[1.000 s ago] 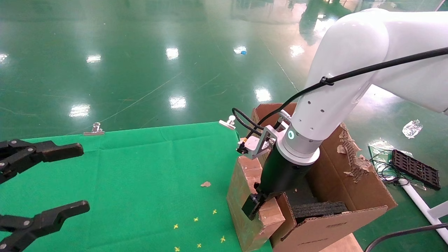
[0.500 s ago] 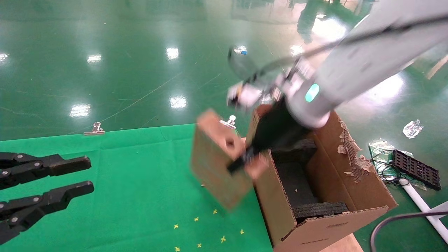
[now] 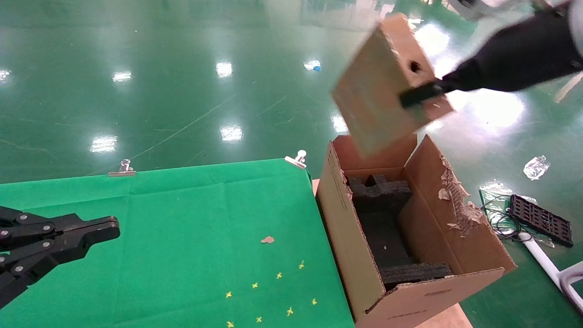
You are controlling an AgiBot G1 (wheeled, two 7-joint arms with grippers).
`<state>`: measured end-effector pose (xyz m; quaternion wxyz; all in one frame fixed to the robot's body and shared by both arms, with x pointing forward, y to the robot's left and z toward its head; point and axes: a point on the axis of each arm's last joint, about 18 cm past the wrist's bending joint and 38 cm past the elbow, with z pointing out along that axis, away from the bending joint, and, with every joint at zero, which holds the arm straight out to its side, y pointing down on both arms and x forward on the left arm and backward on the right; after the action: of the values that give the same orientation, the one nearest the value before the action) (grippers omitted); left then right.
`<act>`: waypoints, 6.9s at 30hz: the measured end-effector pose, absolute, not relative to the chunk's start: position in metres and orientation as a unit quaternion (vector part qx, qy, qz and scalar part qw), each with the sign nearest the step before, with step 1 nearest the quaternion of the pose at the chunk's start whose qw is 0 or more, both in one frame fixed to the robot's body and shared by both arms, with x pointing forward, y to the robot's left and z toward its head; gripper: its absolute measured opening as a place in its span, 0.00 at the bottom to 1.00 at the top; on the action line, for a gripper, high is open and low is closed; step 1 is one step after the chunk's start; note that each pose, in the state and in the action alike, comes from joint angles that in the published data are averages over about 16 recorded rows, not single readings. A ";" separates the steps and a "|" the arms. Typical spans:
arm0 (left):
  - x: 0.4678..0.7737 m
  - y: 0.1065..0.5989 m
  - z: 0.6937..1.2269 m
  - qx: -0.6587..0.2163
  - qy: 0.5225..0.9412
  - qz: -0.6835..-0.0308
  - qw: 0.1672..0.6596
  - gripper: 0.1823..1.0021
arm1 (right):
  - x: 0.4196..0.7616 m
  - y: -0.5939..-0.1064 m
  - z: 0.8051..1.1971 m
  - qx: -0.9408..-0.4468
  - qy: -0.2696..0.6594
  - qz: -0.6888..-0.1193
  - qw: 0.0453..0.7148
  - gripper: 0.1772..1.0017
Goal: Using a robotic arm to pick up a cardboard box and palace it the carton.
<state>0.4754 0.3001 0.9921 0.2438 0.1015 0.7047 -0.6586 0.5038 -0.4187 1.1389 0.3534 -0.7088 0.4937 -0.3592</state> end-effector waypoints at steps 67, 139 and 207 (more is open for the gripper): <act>0.475 0.300 0.992 0.102 0.705 -0.659 0.244 0.99 | 0.591 -0.559 0.900 -0.616 0.712 -0.259 0.215 0.11; 0.476 0.300 0.992 0.101 0.705 -0.659 0.244 1.00 | 0.552 -0.392 1.077 -0.778 0.331 -0.332 0.417 1.00; 0.476 0.300 0.992 0.101 0.705 -0.659 0.244 1.00 | 0.474 -0.302 0.991 -0.702 -0.104 -0.244 0.662 1.00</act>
<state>0.4757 0.3004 0.9920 0.2439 0.1009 0.7046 -0.6587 0.4739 -0.3024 0.9915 0.6616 -0.7015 -0.1036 -0.2437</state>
